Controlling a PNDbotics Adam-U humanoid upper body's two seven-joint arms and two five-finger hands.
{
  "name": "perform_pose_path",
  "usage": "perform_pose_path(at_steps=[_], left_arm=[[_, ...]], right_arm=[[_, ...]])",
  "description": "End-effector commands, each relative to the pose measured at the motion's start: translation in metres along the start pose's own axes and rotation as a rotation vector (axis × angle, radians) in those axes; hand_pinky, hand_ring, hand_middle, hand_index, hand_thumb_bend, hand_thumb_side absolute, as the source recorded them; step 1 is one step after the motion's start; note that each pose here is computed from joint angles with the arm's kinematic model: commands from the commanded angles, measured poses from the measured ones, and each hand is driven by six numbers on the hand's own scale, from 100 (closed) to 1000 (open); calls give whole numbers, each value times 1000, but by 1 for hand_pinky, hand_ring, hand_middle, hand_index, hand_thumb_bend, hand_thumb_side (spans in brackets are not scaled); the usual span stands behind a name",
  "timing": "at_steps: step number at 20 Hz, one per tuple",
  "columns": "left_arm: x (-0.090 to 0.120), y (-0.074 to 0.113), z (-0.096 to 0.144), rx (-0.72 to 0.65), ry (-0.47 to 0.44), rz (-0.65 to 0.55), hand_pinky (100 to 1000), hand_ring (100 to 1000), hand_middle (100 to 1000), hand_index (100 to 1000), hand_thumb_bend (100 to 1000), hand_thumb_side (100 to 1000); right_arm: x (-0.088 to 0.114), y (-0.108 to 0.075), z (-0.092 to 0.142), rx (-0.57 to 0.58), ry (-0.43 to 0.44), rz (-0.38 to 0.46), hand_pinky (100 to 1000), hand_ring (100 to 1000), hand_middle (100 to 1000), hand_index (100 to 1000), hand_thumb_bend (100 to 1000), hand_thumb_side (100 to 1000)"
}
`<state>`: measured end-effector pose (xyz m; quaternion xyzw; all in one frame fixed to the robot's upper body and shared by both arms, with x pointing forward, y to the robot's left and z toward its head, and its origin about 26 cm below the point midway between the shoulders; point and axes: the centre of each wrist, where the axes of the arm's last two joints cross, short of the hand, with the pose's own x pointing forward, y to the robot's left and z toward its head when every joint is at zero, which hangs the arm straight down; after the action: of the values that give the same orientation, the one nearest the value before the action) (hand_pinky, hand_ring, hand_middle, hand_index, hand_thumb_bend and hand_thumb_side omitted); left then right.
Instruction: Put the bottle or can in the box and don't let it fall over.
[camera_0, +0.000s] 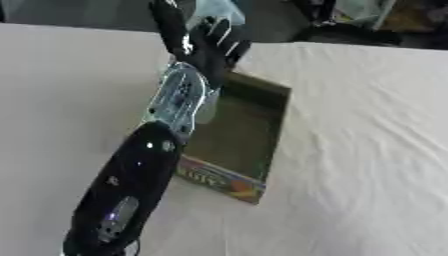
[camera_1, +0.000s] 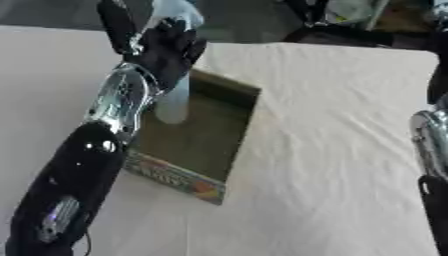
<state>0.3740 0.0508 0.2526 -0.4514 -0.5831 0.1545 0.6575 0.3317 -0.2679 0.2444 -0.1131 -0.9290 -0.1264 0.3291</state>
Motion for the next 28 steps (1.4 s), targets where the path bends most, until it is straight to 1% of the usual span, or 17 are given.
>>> perform_pose_path(at_steps=[1,6,10,14,17,21,23,28], left_arm=[[-6,0,-2,-7,29,-5,100,100,100,964,595,1000],[-19,22,-5,54,80,0,100,100,100,963,591,1000],[-25,36,-6,99,97,13,100,100,100,963,594,1000],[-26,45,-4,119,95,13,100,100,100,963,595,1000],[-22,53,0,134,82,2,100,100,100,962,597,1000],[-13,60,10,141,52,-13,100,100,100,958,601,1000],[-5,63,16,142,22,-10,100,100,100,958,602,1000],[41,61,32,128,-141,15,100,100,100,960,606,1000]], right_arm=[[8,-4,-7,-9,-36,7,1000,938,950,848,417,452],[8,-6,-7,-15,-39,12,1000,938,950,848,416,452],[8,-7,-6,-17,-40,16,1000,938,951,848,415,453],[8,-8,-6,-17,-40,25,1000,938,951,848,414,454],[7,-11,-6,-17,-38,36,1000,939,952,848,414,454],[6,-14,-5,-17,-38,52,1000,939,952,848,412,455],[5,-15,-5,-17,-38,59,1000,939,952,848,412,455],[4,-21,-4,-25,-34,82,1000,939,952,848,411,455]])
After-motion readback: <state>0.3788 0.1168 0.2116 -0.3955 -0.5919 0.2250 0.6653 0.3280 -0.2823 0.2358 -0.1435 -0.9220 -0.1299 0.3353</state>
